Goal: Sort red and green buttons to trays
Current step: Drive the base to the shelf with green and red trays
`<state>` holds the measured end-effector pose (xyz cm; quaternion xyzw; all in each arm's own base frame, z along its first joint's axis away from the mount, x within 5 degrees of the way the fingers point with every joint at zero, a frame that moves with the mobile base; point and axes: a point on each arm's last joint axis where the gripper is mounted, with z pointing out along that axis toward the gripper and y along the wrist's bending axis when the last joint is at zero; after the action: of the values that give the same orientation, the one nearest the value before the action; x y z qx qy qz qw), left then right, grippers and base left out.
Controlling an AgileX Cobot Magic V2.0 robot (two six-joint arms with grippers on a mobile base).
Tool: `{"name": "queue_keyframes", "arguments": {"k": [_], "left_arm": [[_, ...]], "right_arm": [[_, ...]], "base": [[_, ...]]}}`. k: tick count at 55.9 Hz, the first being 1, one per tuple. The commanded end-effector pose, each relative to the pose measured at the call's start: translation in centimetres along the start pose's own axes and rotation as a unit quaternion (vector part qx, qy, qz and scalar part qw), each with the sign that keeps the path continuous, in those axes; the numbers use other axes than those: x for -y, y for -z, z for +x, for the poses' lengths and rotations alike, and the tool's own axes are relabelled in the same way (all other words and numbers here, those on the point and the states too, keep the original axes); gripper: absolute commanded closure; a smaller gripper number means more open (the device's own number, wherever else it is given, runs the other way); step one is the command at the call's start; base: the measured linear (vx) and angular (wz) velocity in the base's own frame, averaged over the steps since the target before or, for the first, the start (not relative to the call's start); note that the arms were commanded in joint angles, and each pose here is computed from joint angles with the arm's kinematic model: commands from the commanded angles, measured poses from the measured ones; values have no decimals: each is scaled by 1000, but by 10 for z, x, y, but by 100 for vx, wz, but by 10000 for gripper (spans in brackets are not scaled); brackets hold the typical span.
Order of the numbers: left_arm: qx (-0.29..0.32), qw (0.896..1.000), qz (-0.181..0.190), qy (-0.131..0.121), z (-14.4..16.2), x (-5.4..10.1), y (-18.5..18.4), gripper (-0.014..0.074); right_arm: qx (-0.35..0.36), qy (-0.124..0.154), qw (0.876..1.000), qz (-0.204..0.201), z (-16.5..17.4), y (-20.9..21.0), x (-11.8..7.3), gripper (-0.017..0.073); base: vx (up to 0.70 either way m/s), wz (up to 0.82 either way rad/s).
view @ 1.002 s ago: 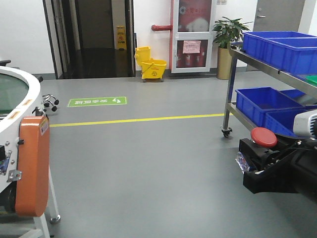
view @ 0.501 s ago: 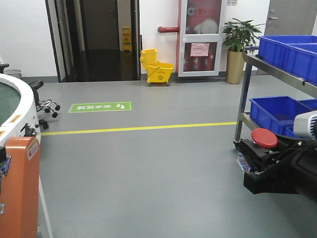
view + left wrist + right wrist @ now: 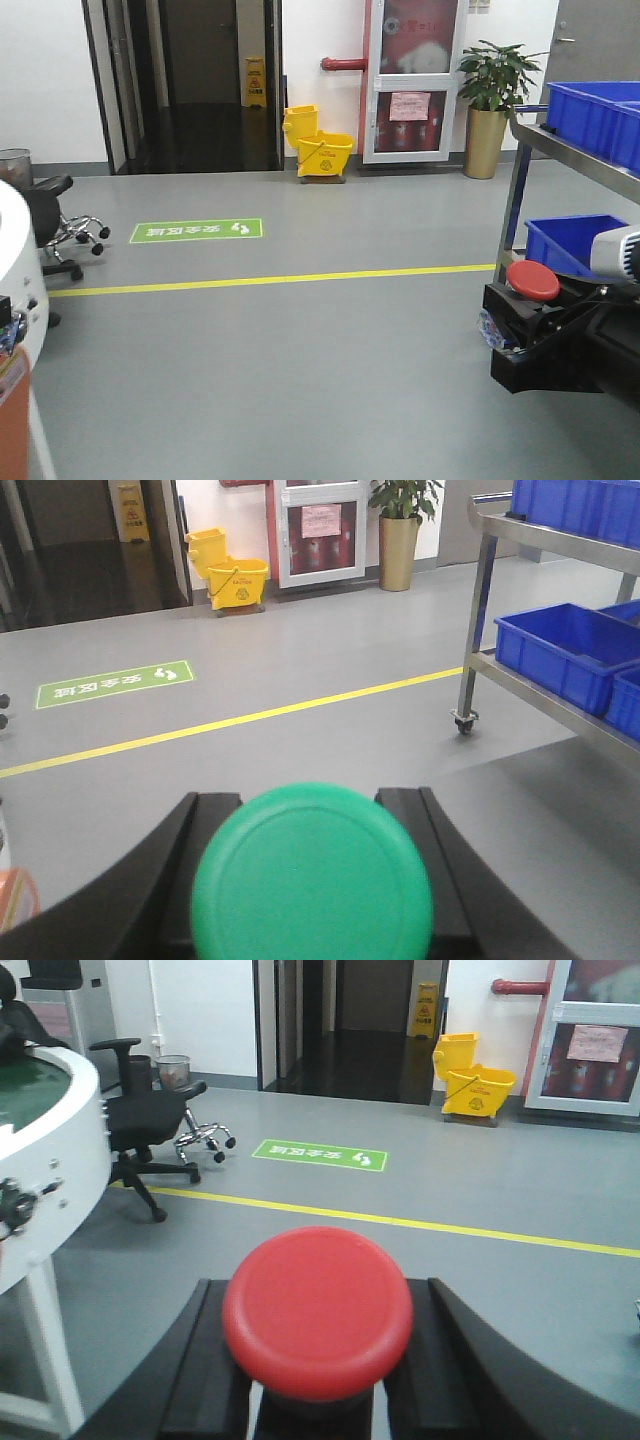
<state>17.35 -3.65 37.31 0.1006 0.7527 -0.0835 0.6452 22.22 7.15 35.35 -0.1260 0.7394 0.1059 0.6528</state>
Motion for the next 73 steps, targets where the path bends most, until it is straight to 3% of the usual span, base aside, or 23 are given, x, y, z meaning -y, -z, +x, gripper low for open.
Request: {"name": "queue_keyframes", "arguments": {"k": [1, 39, 73], "left_arm": [[49, 999, -15, 6, -17, -2, 4, 591], [48, 999, -15, 6, -17, -2, 4, 591], [49, 999, -15, 6, -17, -2, 4, 591]], "right_arm": [[55, -1, 998, -18, -19, 5, -3, 568], [55, -1, 998, -18, -19, 5, -3, 568], [51, 0, 999, -16, -18, 5, -3, 568]], "base": [[46, -9], [44, -21], [38, -56]]}}
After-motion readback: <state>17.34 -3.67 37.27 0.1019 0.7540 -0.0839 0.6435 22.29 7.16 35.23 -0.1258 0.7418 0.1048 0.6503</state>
